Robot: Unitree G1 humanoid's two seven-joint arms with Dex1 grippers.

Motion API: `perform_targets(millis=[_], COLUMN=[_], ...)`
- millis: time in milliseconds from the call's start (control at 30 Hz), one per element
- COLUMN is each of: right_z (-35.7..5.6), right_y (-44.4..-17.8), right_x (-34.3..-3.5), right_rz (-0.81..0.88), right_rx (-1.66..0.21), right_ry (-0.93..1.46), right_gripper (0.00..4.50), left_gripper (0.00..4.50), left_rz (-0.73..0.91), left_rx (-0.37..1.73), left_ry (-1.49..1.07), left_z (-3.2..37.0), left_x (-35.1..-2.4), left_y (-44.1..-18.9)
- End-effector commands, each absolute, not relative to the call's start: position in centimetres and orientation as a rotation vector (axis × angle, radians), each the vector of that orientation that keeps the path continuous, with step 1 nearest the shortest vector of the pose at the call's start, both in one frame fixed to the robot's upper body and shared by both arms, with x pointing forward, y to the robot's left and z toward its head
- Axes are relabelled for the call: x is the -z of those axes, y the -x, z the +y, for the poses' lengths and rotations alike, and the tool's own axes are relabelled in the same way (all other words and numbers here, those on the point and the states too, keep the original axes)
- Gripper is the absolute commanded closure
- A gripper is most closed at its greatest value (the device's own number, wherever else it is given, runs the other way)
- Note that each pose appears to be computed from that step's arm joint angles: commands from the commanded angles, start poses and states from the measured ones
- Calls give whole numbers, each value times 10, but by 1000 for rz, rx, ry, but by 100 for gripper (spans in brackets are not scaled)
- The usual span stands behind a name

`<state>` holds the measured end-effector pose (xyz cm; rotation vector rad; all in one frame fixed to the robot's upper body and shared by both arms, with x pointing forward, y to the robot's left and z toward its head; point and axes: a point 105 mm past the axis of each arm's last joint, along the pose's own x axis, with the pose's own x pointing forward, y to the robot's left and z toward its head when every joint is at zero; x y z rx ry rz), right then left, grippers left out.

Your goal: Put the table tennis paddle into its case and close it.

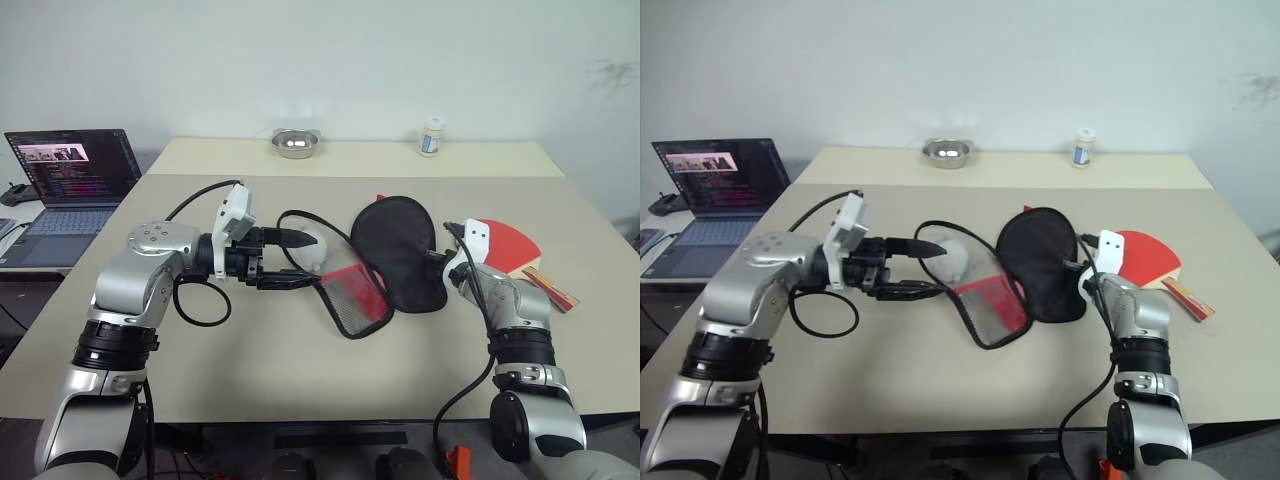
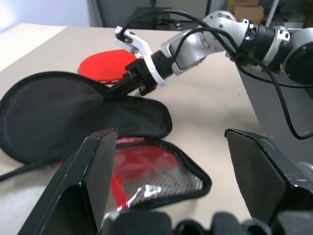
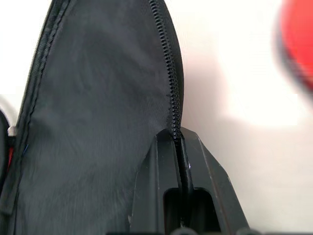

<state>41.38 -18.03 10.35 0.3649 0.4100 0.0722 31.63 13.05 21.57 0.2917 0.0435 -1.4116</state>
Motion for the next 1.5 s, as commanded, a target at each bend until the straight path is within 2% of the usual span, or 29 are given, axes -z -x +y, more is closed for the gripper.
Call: perform_targets(millis=[33,300,400,567,767,900,1033,1233,1500], right_z=[-199,-191,-185,-187,-212,-221,-246,-300,-337], right_y=[-407,-394,-397,-397,-385,-357,-345,-347,-364], right_x=[-116,-111,-113,-119,-142,-172,-179,-161,-138], right_rz=[361,389,384,372,329,274,286,381,474], right_rx=[-11,-27,-34,-55,-124,-303,-323,-263,-229], right_ry=[-380,-405,-425,-364,-165,-48,98,229,144], right_gripper=[447,447,389,212,3,3,3,3,3], left_gripper=[67,67,67,67,67,67,67,67,67], left_rz=[-7,-18,-22,-28,-30,-36,-33,-40,-48], left_rx=[1430,1444,1446,1445,1447,1452,1466,1517,1535], left_ry=[-332,-333,-336,-337,-330,-320,-322,-322,-332], left_z=[127,123,123,123,121,117,112,95,89], left_x=[-227,-227,-227,-227,-225,-225,-223,-223,-225], left_y=[-318,-322,-323,-324,-321,-318,-316,-313,-317])
